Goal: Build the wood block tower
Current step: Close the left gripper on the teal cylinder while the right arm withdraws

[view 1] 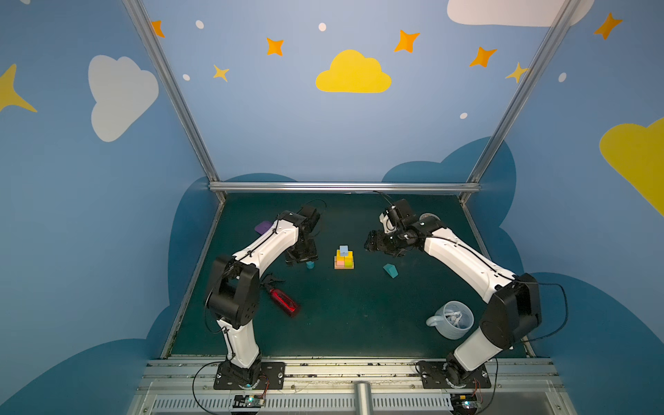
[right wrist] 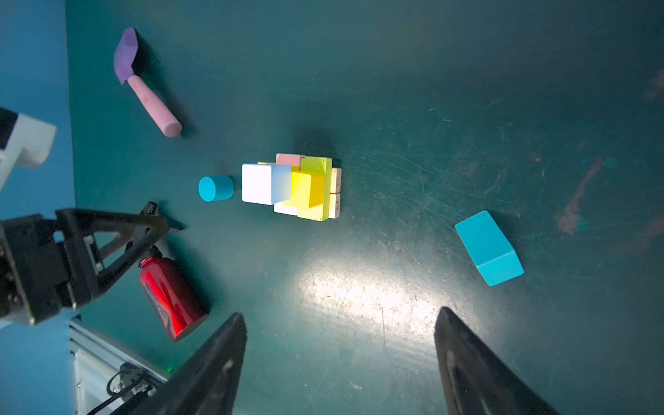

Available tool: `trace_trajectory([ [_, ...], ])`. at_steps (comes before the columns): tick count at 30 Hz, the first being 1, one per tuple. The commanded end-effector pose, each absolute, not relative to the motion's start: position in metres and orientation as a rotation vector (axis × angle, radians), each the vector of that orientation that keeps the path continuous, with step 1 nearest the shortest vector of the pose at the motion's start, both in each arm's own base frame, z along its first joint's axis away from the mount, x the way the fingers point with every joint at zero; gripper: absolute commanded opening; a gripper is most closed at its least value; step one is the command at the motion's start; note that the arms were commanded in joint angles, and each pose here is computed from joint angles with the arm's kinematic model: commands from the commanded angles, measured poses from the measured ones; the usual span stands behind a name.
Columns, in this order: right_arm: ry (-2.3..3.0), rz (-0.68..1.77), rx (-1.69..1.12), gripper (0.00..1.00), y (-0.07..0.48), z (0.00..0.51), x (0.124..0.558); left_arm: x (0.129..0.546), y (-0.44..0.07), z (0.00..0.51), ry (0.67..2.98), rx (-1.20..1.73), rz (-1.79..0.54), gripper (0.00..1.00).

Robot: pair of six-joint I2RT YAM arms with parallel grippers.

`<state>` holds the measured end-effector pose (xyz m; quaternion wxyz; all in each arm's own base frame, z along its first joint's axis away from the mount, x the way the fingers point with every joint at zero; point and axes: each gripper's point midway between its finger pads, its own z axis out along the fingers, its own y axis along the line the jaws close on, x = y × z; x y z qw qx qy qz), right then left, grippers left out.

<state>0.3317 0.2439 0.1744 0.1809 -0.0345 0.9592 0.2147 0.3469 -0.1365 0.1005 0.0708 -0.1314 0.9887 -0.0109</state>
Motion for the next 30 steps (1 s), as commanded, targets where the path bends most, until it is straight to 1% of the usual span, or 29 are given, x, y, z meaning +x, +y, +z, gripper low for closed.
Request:
trace_trajectory([
  [1, 2.635, 0.683, -0.145, 0.81, 0.245, 0.195, 0.326, 0.353, -0.139, 0.095, 2.979, -0.416, -0.036, 0.65],
  [4, 2.586, 0.668, -0.144, 0.81, 0.233, 0.202, 0.316, 0.356, -0.14, 0.089, 2.978, -0.407, -0.03, 0.65],
  [10, 2.49, 0.599, -0.121, 0.81, 0.203, 0.209, 0.297, 0.355, -0.131, 0.066, 3.0, -0.406, 0.066, 0.65],
  [13, 2.462, 0.606, -0.098, 0.81, 0.196, 0.212, 0.288, 0.354, -0.13, 0.056, 3.008, -0.421, 0.081, 0.64],
  [19, 2.438, 0.585, -0.071, 0.81, 0.185, 0.212, 0.282, 0.369, -0.138, 0.049, 3.003, -0.417, 0.033, 0.64],
  [23, 2.451, 0.593, -0.066, 0.81, 0.185, 0.208, 0.281, 0.378, -0.148, 0.047, 2.998, -0.415, -0.024, 0.63],
  [27, 2.465, 0.593, -0.065, 0.81, 0.186, 0.203, 0.281, 0.382, -0.151, 0.046, 2.995, -0.412, -0.035, 0.63],
  [30, 2.472, 0.588, -0.061, 0.81, 0.186, 0.201, 0.282, 0.383, -0.151, 0.044, 2.999, -0.415, -0.032, 0.6],
])
